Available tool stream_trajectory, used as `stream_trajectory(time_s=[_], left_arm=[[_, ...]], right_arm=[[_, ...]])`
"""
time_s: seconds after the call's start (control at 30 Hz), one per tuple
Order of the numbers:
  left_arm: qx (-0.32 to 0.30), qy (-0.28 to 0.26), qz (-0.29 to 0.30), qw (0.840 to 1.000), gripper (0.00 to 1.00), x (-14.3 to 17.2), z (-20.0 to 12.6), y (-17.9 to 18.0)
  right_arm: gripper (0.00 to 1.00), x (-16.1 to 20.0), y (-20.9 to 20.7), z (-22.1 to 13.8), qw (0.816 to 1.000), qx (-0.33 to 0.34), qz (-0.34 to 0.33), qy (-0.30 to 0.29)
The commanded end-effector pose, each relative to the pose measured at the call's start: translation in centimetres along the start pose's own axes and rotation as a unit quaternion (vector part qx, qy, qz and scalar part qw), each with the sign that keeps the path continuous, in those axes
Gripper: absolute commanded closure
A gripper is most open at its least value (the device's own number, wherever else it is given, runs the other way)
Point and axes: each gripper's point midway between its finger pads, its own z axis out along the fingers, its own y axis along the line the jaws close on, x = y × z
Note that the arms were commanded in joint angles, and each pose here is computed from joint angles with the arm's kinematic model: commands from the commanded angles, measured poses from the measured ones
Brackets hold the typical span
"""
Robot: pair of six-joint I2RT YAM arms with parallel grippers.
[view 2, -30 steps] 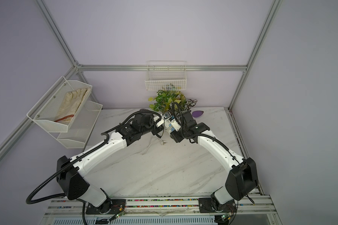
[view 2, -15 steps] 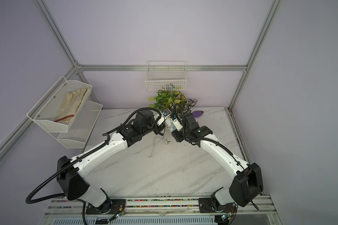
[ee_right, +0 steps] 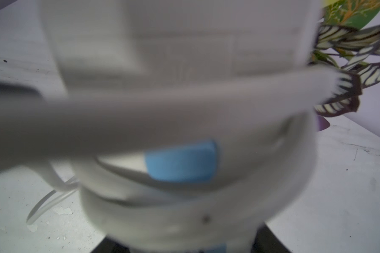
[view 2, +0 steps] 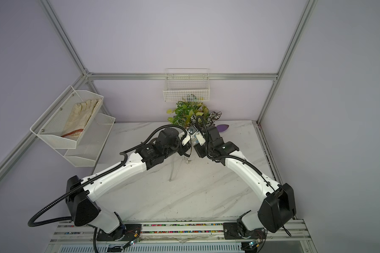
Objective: Wrap the cord around the power strip
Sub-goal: Wrap the power cord around the power strip.
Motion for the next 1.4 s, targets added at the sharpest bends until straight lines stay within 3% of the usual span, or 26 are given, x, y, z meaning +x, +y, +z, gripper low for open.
stream_trajectory(time_s=[0.0, 0.17, 0.33, 0.4, 0.6, 0.73, 0.93, 1.37], left_arm=[[0.011, 0.016, -0.006, 1.000, 0.97, -0.1, -1.4, -0.8], [0.021, 0.019, -0.016, 0.999, 0.93, 0.7, -0.8, -1.6], [0.005, 0.017, -0.029, 0.999, 0.70, 1.4, -0.2, -1.4], [0.006, 0.003, -0.033, 0.999, 0.56, 1.5, -0.3, -1.6], [0.010, -0.053, -0.063, 0.997, 0.40, 1.9, -0.9, -1.9], [0.046, -0.099, -0.097, 0.989, 0.35, 3.0, -1.2, -2.8], [0.095, -0.201, -0.160, 0.962, 0.28, 2.8, -2.8, -3.5], [0.133, -0.220, -0.180, 0.950, 0.29, 4.0, 3.7, -5.7]], right_arm=[[1.00, -2.8, -7.1, -1.5, 0.982, 0.142, 0.107, -0.066], [1.00, -3.6, -6.3, -2.4, 0.984, 0.118, 0.102, -0.086], [1.00, -3.8, -4.7, -2.1, 0.990, 0.069, 0.088, -0.081], [1.00, -3.7, -4.1, -1.9, 0.992, 0.052, 0.083, -0.074], [1.00, -3.5, -3.0, -1.9, 0.995, 0.021, 0.069, -0.064], [1.00, -3.7, -2.5, -2.3, 0.997, 0.006, 0.058, -0.057], [1.00, -4.5, -1.7, -2.9, 0.997, -0.021, 0.050, -0.057], [1.00, -5.2, -0.3, -3.9, 0.996, -0.065, 0.040, -0.045]])
